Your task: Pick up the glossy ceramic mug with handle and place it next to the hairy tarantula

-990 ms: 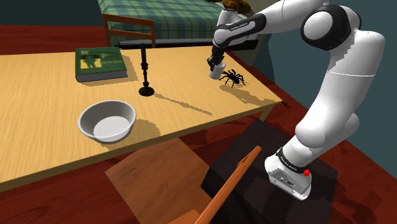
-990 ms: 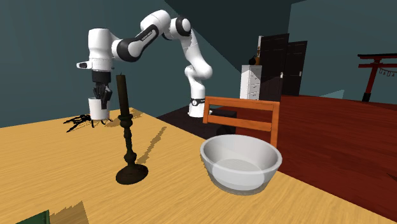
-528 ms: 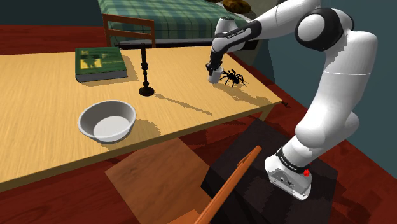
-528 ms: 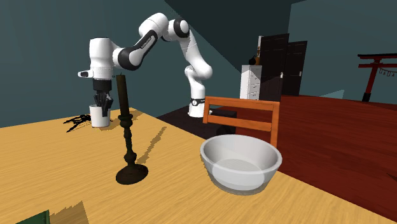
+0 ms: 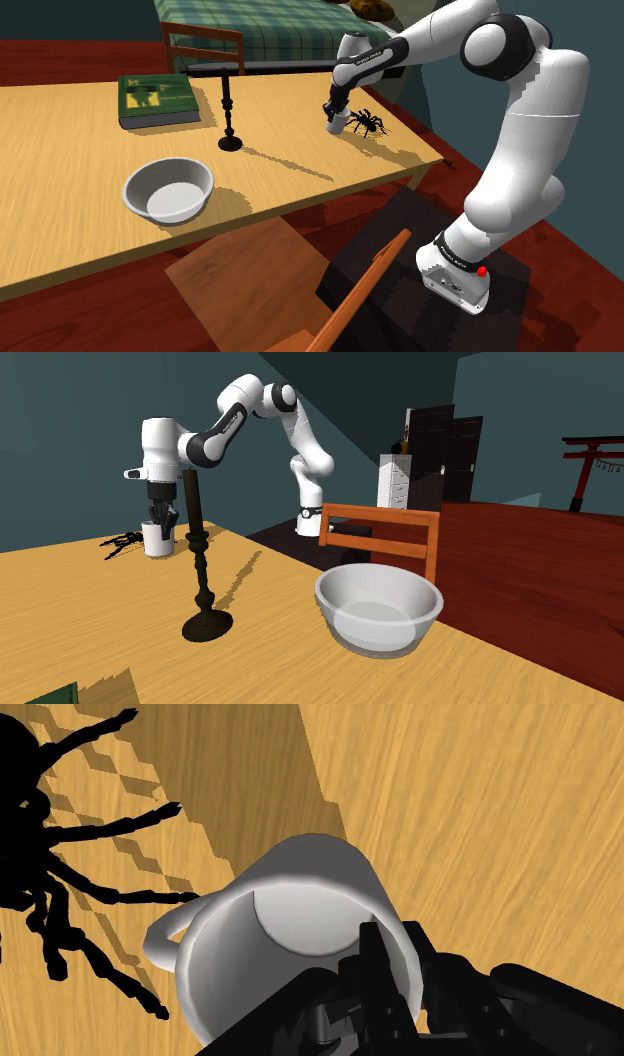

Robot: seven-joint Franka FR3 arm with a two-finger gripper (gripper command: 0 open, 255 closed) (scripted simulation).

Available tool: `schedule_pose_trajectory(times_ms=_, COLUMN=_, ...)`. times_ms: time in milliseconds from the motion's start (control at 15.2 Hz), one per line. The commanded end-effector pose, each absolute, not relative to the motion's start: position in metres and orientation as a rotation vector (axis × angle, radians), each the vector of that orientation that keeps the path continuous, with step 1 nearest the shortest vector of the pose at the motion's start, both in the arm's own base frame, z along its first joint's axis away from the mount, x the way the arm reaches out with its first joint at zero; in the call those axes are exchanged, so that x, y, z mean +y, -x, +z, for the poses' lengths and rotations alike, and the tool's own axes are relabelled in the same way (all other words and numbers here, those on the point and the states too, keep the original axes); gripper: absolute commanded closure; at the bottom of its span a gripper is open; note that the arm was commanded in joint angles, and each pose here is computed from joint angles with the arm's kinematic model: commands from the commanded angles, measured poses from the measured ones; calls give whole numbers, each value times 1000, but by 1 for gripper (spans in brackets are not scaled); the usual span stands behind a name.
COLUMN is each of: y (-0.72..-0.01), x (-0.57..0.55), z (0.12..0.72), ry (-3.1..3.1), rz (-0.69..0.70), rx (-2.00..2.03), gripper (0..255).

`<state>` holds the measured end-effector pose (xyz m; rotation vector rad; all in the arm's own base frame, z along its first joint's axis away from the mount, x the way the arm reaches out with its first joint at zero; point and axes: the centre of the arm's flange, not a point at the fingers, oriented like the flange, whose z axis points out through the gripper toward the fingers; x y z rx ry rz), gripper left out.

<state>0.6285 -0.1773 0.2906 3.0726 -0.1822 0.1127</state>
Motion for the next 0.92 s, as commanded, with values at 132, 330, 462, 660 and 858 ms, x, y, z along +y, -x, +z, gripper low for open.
schedule_pose_trajectory(times_ms=132, y=-629, x=-177, z=291, ry=-3072, rz=113, rx=-182, gripper=0)
schedule_pose_trajectory(times_ms=330, y=-629, x=-177, z=291, ry=-3072, rz=113, rx=-182, gripper=0)
schedule_pose_trajectory(times_ms=462, y=-629, x=-177, z=291, ry=-3072, rz=113, rx=-182, gripper=0)
schedule_pose_trajectory(times_ms=660, y=-626, x=-175, z=330, ry=-3072, rz=113, rx=-182, gripper=0)
schedule_pose_trajectory(times_ms=858, y=-625, x=-174, z=341, ry=-3072, rz=113, rx=-182, gripper=0)
